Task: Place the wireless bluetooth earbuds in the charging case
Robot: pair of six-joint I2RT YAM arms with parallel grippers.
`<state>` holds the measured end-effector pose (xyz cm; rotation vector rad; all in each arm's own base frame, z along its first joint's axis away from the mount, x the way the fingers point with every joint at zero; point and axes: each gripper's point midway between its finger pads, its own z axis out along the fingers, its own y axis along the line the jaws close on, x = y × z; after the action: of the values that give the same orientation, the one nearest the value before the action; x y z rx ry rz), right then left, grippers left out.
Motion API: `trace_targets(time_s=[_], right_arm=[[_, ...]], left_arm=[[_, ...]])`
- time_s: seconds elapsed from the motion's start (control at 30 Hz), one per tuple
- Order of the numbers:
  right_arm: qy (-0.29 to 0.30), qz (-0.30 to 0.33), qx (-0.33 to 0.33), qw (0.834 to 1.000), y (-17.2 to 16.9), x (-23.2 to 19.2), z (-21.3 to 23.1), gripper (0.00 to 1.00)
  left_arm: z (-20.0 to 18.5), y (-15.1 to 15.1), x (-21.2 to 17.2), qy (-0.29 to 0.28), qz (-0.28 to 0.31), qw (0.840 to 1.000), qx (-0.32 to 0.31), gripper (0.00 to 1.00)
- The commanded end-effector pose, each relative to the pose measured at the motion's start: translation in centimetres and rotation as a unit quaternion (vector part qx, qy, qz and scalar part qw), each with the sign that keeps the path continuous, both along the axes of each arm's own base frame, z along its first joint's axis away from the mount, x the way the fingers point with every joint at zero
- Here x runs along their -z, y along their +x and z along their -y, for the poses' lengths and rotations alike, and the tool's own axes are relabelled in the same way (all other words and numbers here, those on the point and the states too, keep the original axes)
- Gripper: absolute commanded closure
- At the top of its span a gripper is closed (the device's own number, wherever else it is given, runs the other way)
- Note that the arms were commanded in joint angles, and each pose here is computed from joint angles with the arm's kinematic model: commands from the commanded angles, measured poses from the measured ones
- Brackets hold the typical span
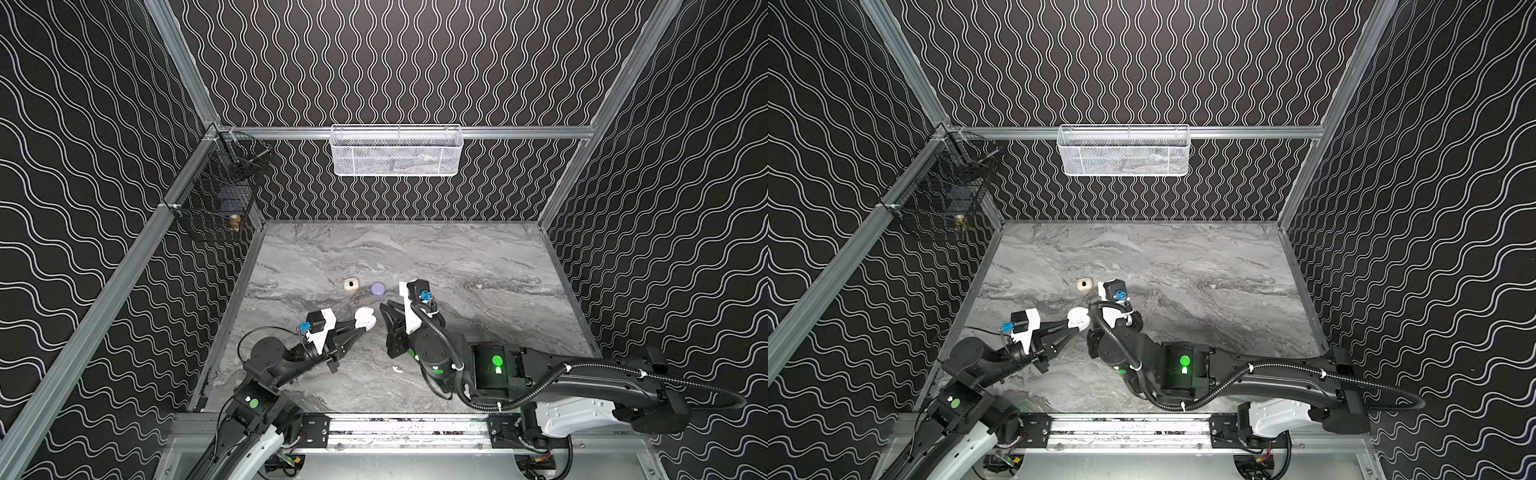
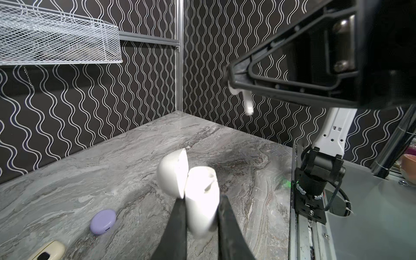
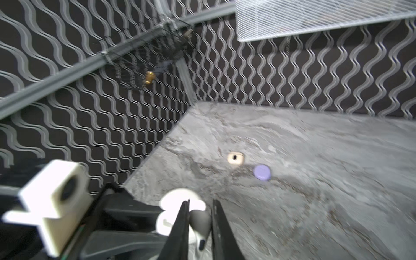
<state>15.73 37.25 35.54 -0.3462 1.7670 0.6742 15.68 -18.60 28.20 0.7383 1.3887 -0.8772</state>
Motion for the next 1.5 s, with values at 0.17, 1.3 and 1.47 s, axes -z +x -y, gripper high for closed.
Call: trace_targets(time_s=[0.17, 1.3, 1.47], right_arm=[[0.042, 0.061, -0.064, 0.995, -2.1, -1.6, -3.4, 0.89], [-0.018, 0.064, -0.078, 0.995, -2.9, 3.2, -4.8, 0.87], [-0.017, 0.054, -0.084, 0.995, -3.0, 3.9, -4.8, 0.87]], left_arm=[[0.1, -2.0, -1.7, -0.028, 0.042, 0.998, 0.035, 1.00], [-0.3, -3.0, -2.3, -0.038, 0.063, 0.996, 0.043, 1.00], [-0.3, -3.1, -2.5, -0.039, 0.064, 0.996, 0.044, 1.00]])
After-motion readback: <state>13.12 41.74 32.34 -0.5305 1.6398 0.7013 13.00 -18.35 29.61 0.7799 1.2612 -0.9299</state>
